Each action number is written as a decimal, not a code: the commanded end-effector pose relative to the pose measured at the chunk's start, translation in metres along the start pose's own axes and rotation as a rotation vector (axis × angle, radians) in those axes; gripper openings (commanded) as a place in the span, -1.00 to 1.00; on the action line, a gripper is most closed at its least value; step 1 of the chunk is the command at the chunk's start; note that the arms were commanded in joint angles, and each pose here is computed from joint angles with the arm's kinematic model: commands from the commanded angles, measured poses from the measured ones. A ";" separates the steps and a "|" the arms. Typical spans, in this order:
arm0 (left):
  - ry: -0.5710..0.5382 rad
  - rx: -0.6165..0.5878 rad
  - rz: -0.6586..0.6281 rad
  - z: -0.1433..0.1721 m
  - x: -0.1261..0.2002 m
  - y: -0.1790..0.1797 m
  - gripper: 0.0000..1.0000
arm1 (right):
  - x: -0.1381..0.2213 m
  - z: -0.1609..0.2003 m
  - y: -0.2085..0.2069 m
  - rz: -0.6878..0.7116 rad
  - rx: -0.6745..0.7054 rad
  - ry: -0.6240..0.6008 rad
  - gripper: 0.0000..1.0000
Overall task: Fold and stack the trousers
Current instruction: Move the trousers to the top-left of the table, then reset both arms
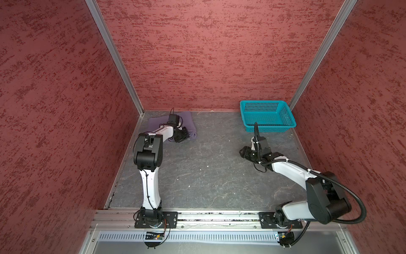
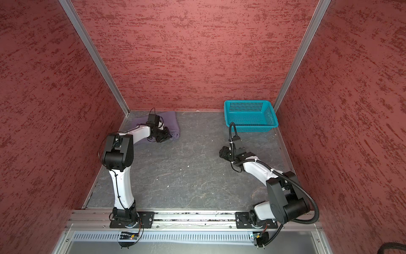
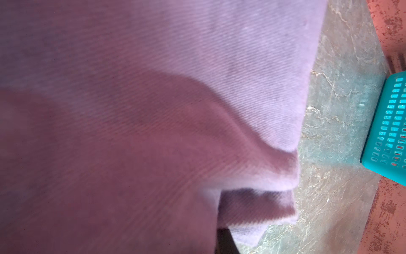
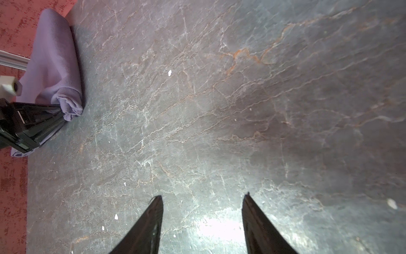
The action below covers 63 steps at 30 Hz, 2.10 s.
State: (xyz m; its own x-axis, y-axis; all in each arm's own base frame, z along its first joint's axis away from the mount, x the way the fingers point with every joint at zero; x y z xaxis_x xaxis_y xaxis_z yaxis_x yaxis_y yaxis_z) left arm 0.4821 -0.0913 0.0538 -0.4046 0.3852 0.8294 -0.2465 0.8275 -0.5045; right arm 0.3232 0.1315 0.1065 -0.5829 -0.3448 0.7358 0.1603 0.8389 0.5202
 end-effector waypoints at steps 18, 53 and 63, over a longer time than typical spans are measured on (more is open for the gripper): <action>-0.047 0.090 -0.032 -0.015 0.036 0.038 0.02 | -0.002 -0.013 0.005 -0.013 -0.005 -0.020 0.16; -0.723 -0.043 0.141 0.072 0.295 0.007 0.99 | 0.232 -0.088 0.009 0.115 0.235 -0.876 0.98; -0.833 -0.234 0.107 0.070 0.269 0.021 0.99 | 0.196 -0.072 -0.002 0.149 0.495 -0.928 0.98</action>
State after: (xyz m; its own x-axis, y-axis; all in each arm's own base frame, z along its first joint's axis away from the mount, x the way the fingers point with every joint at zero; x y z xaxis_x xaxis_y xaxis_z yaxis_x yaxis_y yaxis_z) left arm 0.2996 0.0021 0.2437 -0.9222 0.1072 0.3715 -0.1056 0.8543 -0.5089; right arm 0.2615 0.0288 0.2700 -0.9869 0.0725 0.1445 0.0945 0.9838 0.1524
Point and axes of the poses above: each gripper's point midway between its finger pads, its own x axis back along the fingers, its own y axis along the line the jaws close on, z = x × y, the point moved 3 cm from there along x, back along the fingers, and after that the axes turned 1 degree about -x, right-handed, at the moved point
